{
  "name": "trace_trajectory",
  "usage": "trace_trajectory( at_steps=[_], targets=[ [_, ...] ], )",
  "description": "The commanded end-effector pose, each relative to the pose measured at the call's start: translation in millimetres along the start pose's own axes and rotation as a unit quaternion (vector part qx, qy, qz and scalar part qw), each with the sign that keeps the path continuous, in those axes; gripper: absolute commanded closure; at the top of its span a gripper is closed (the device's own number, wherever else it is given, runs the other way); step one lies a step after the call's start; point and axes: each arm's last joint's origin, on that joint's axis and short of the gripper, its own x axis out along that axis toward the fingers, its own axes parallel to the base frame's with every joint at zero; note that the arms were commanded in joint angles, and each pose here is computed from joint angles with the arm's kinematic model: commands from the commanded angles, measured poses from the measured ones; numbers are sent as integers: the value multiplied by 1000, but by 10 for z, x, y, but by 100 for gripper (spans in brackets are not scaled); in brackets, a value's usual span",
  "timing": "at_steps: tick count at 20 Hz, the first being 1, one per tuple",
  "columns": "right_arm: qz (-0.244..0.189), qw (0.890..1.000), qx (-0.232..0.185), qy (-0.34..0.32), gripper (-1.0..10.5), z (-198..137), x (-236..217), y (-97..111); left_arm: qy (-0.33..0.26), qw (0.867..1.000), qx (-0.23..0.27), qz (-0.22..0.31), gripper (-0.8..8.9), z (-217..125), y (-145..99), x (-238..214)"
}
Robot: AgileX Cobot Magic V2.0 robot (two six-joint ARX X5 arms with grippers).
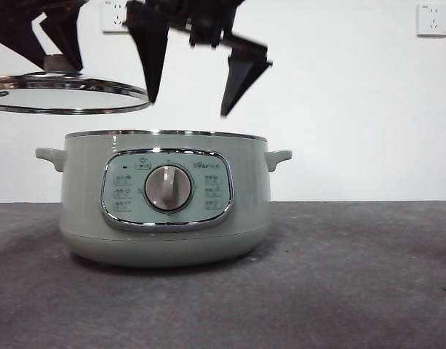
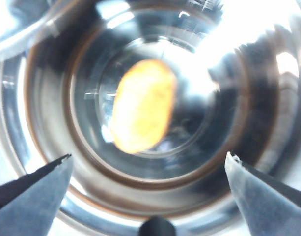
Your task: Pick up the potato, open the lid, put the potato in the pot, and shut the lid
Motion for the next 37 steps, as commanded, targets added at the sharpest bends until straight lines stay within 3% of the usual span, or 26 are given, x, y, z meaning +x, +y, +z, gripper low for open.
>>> trace_trajectory(
  at_steps=[1, 8, 15, 24, 37],
  targets=[
    [-1, 999, -19, -25, 253, -79, -338, -2, -28, 999, 11, -19, 822, 65, -158, -76],
    [-12, 996, -21, -82, 254, -606, -1159, -93, -18, 994, 56, -88, 822, 40, -738, -18],
    [-32, 994, -4, -105, 254, -1374, -1327, -195, -7, 987, 96, -129, 822, -23, -1143, 23],
    [-29, 993, 49, -102, 254, -2010, -1274, -273, 11, 988, 99, -116, 822, -71, -1241, 88],
    [-34, 990, 58, -126, 253, -2153, -1425, -296, 101, 983, 107, -108, 822, -260, -1327, 648]
  ],
)
